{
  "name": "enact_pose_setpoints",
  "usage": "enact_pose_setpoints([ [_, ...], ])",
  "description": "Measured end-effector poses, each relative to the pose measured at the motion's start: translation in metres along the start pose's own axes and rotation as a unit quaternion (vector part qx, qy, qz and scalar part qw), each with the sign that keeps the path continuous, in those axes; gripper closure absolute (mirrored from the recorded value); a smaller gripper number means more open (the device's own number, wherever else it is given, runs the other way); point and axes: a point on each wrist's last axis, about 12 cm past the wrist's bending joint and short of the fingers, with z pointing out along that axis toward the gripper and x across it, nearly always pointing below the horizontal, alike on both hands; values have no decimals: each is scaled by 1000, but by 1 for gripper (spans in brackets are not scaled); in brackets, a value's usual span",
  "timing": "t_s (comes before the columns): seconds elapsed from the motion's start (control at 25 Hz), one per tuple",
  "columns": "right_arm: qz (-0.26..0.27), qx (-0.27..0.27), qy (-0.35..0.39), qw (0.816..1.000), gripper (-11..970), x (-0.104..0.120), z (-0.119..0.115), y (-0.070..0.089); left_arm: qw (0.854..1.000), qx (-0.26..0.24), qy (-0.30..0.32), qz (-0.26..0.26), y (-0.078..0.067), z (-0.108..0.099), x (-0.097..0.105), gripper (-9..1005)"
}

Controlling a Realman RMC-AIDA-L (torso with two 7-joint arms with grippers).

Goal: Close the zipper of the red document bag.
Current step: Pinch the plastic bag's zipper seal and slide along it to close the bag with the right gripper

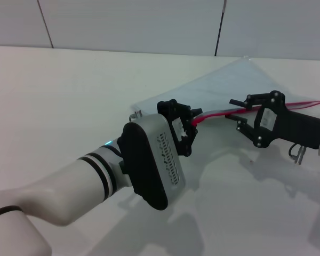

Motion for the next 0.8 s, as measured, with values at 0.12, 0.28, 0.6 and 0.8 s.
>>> enact_pose_setpoints([
  [0.12, -3, -5, 0, 1000, 722, 0, 1, 1, 1000, 0, 0, 0, 0, 0, 0, 944],
  [0.28, -12, -13, 0, 1000, 727, -1, 2, 0, 1000, 0, 0, 0, 0, 0, 0, 943],
  [0.6, -13, -12, 1, 1000, 852, -1, 0, 0, 1000, 0, 1, 0, 0, -1, 1, 943],
  [0.8, -18, -15, 2, 1000, 872, 0, 0, 0, 1000, 0, 1, 0, 0, -1, 1, 943],
])
